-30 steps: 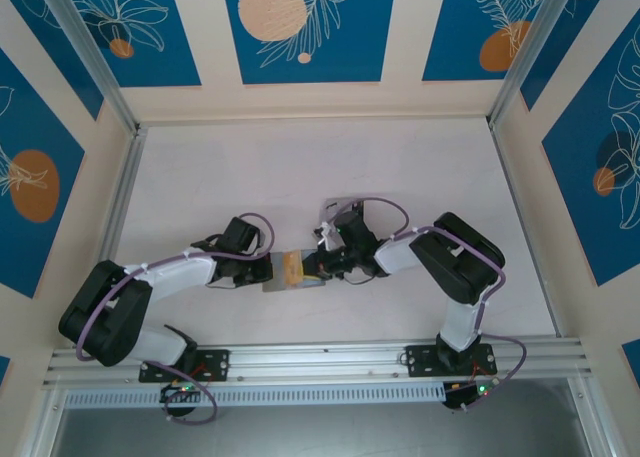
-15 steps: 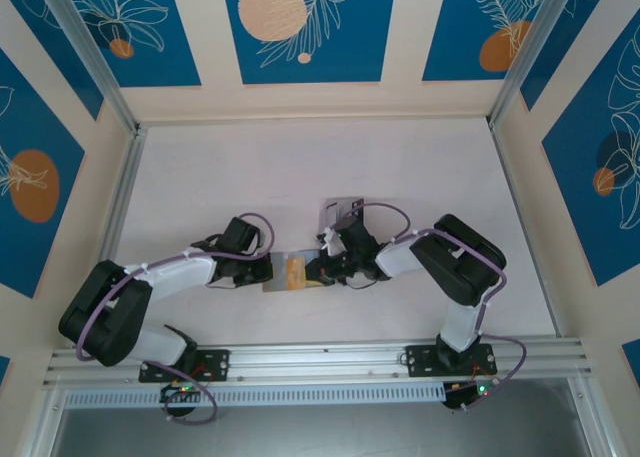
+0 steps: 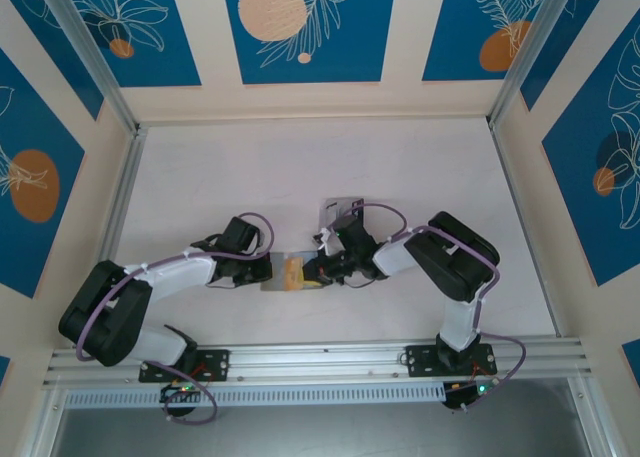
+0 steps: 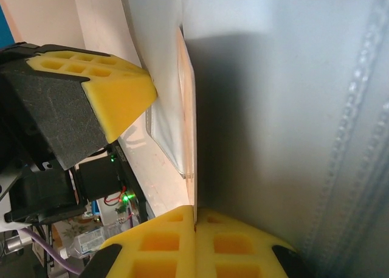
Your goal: Put the credit cards into the card holder
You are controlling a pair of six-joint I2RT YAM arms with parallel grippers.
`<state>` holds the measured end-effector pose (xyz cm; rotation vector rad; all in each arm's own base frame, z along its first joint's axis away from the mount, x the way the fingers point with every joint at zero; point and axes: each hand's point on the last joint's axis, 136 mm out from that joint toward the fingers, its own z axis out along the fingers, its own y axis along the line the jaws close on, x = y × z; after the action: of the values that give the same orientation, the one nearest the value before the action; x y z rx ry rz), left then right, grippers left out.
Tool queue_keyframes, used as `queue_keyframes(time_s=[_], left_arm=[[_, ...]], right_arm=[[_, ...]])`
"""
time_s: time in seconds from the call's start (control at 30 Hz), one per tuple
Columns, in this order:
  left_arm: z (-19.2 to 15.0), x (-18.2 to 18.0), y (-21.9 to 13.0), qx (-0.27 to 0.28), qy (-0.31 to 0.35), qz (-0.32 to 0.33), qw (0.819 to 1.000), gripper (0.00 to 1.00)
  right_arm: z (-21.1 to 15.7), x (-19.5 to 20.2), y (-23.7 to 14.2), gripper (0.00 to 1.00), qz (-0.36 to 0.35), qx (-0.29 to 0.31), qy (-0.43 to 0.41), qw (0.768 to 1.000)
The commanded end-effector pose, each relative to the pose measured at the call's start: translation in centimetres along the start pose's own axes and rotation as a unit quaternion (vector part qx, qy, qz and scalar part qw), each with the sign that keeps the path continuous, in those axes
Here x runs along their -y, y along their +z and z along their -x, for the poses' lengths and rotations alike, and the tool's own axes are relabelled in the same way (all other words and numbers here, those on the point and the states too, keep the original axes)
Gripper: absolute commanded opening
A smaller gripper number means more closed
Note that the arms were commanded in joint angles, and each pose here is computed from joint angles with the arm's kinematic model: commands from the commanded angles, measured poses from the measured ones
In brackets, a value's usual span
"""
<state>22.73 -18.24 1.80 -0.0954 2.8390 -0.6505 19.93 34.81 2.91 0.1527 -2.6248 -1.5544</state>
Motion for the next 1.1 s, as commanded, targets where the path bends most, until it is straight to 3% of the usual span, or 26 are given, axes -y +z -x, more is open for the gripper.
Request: queue_keyframes(time_s=[0.0, 0.37, 0.73, 1.07], left_arm=[[-1.9, -3.7, 0.9, -0.025, -0.019, 0.069, 0.997, 0.00], [-1.8, -3.6, 1.0, -0.025, -0.018, 0.067, 0.997, 0.01], [-1.9, -3.6, 1.0, -0.027, -0.018, 0.067, 0.997, 0.00], [-1.8, -3.5, 1.0, -0.026, -0.019, 0.063, 0.997, 0.01]], right_arm=[[-0.1, 1.0, 1.1, 0.00, -0.021, -0.009, 0.002, 1.000], [2.1, 2.2, 0.1, 0.00, -0.057, 0.009, -0.003, 0.998], [2.4, 1.4, 0.9, 0.00, 0.015, -0.025, 0.015, 0.999], [1.2, 1.8, 2.3, 0.00, -0.036, -0.030, 0.016, 0.999]])
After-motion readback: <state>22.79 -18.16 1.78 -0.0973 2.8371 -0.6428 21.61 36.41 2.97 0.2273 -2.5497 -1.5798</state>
